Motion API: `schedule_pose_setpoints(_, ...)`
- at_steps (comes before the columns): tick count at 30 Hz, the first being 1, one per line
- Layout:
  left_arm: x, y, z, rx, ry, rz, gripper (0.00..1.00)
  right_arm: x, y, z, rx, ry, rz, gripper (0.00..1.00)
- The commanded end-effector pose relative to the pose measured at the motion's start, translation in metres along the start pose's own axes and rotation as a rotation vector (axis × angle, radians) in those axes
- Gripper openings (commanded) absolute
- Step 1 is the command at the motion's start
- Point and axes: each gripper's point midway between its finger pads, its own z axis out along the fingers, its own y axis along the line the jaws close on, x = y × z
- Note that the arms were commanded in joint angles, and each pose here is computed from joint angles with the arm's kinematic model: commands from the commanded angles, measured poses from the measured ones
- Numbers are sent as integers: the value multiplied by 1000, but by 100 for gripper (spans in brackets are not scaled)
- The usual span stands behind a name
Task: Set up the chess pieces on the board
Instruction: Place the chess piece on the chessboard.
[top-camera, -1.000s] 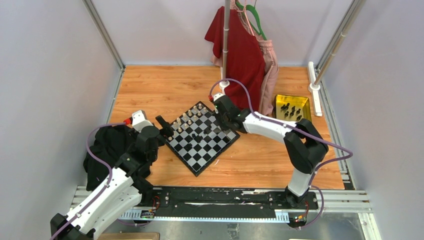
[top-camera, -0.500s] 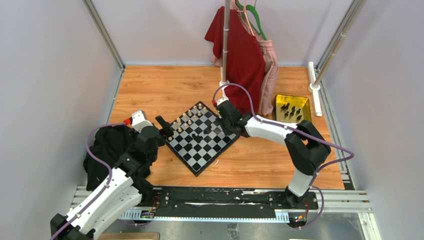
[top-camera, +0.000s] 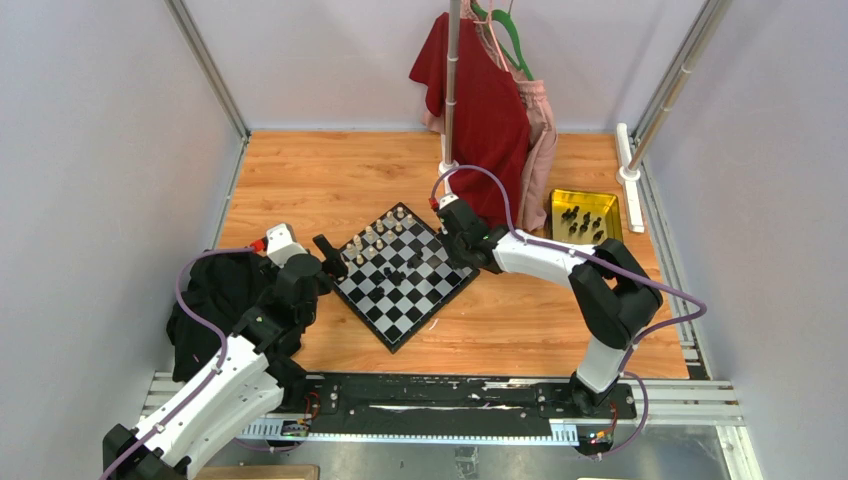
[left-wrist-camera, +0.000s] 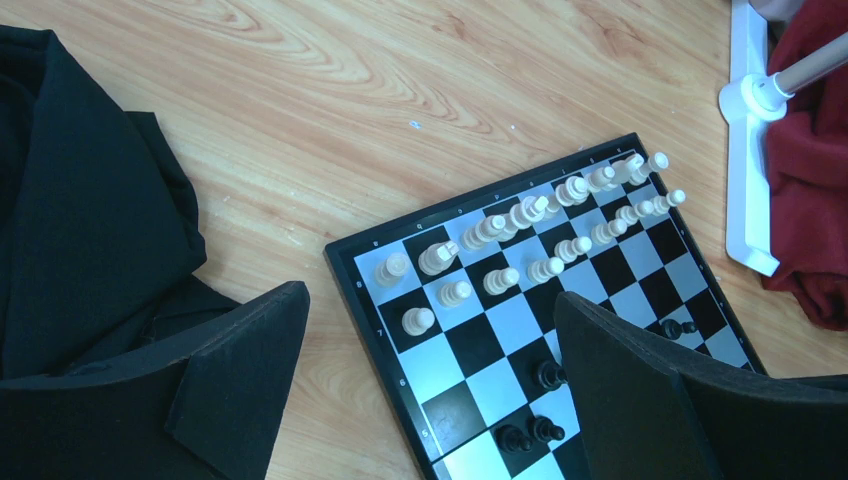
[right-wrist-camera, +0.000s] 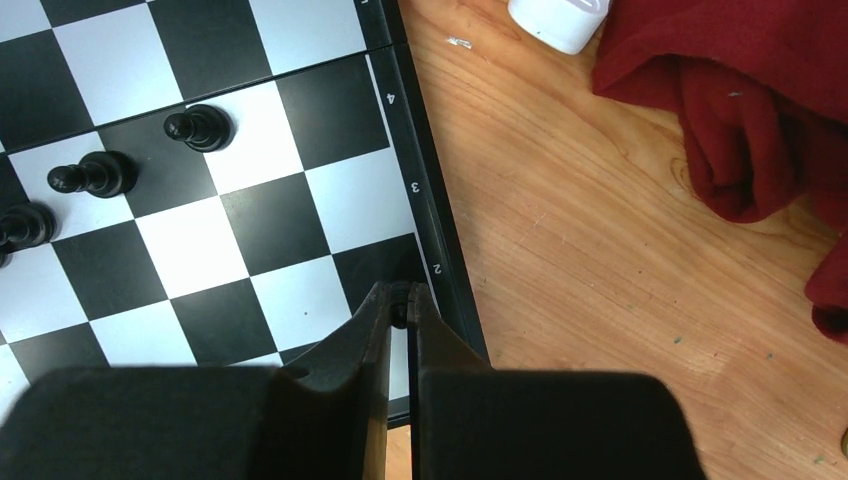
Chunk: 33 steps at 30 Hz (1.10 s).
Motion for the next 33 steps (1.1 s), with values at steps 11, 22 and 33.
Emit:
schedule_pose_setpoints(11,-1,-1,1,-4,-16,-27,100,-1,1,11,-25,-2,20,10)
schedule_pose_setpoints(22,1,-1,1,-2,-10,-21,100,-5,-3,7,-4,-5,5,36)
schedule_pose_setpoints(33,-1,0,0,0,-15,-28,100,-37,4,-9,-33,-68,-64,39)
